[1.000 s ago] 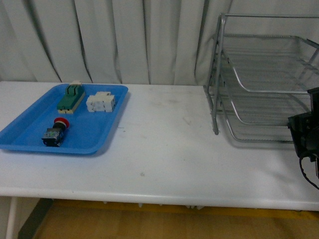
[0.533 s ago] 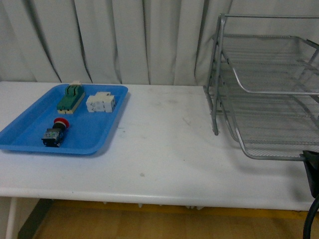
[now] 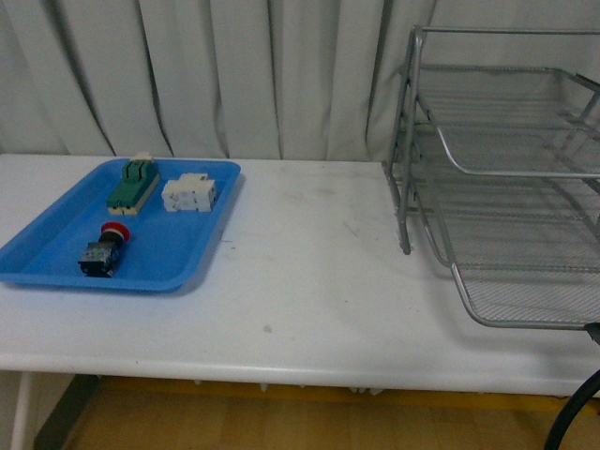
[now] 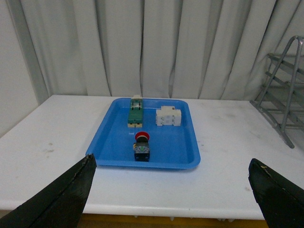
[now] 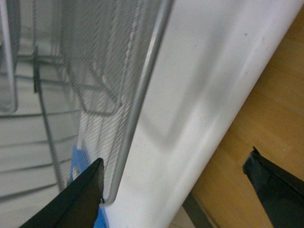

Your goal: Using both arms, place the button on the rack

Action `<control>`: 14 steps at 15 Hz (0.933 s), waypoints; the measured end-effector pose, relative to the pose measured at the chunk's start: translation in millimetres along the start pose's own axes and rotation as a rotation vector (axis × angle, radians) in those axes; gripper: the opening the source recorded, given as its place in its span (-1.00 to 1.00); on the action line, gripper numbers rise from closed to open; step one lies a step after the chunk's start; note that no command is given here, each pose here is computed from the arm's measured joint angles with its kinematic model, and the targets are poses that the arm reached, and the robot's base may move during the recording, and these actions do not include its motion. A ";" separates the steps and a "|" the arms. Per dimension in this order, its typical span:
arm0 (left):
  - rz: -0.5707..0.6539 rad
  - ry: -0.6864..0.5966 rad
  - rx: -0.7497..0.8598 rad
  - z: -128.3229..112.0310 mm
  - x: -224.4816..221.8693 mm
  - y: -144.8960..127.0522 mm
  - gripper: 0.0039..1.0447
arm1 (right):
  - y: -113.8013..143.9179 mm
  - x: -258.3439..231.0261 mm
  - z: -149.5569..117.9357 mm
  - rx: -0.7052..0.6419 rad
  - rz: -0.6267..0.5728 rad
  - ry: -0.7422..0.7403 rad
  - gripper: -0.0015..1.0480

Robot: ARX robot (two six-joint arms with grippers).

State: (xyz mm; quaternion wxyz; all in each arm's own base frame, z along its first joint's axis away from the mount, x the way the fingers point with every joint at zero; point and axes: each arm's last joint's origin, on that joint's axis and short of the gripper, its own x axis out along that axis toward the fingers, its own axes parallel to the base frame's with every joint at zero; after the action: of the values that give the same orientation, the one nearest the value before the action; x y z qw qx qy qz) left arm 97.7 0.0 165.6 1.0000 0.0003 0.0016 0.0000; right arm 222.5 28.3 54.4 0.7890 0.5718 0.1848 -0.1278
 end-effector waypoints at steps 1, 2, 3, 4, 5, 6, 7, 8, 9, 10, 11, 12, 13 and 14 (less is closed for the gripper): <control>0.000 0.000 0.000 0.0 0.0 0.0 0.88 | 9.1 -14.5 -1.6 -0.058 0.047 -0.015 0.89; 0.000 0.000 0.000 0.0 0.0 0.0 0.88 | 26.2 -30.4 -2.6 -0.145 0.120 -0.037 0.88; 0.000 0.000 0.000 0.0 0.0 0.0 0.88 | 53.7 -53.0 -12.5 -0.361 0.170 -0.127 0.85; 0.000 0.000 0.000 0.0 0.0 0.0 0.88 | 70.0 -75.2 -11.1 -0.524 0.359 -0.194 0.67; 0.004 -0.001 0.000 0.1 0.0 0.1 0.88 | 72.4 -87.5 2.8 -0.756 0.358 -0.313 0.38; 0.003 0.000 0.000 0.0 0.0 0.1 0.88 | 60.8 -91.9 9.0 -0.976 0.275 -0.334 0.14; 0.000 0.000 0.000 0.0 0.0 0.0 0.88 | 59.0 -98.9 14.2 -1.125 0.249 -0.327 -0.14; 0.000 0.000 0.000 0.0 0.0 0.0 0.88 | 64.9 -112.7 25.0 -1.183 0.283 -0.398 -0.56; 0.000 0.000 0.000 0.0 0.0 0.0 0.88 | 55.3 -123.1 32.0 -1.222 0.267 -0.395 -0.96; 0.000 0.000 0.000 0.0 0.0 0.0 0.88 | 52.0 -130.8 40.0 -1.230 0.288 -0.386 -0.96; 0.000 0.000 0.000 0.0 0.0 0.0 0.88 | 49.3 -134.0 46.5 -1.219 0.254 -0.414 -0.96; 0.000 0.000 0.000 0.0 0.0 0.0 0.88 | 50.0 -136.4 45.9 -1.222 0.273 -0.415 -0.97; 0.000 0.000 0.000 0.0 0.0 0.0 0.88 | 49.8 -138.4 44.8 -1.224 0.283 -0.411 -0.96; 0.000 0.000 0.000 0.0 0.0 0.0 0.88 | 48.6 -139.8 44.5 -1.225 0.278 -0.404 -0.96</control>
State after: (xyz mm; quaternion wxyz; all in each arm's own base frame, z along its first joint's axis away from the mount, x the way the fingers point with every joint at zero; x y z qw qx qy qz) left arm 97.7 0.0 165.6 1.0000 0.0003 0.0016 0.0002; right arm 123.4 -0.1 169.5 1.0000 0.0030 -0.0033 -0.0013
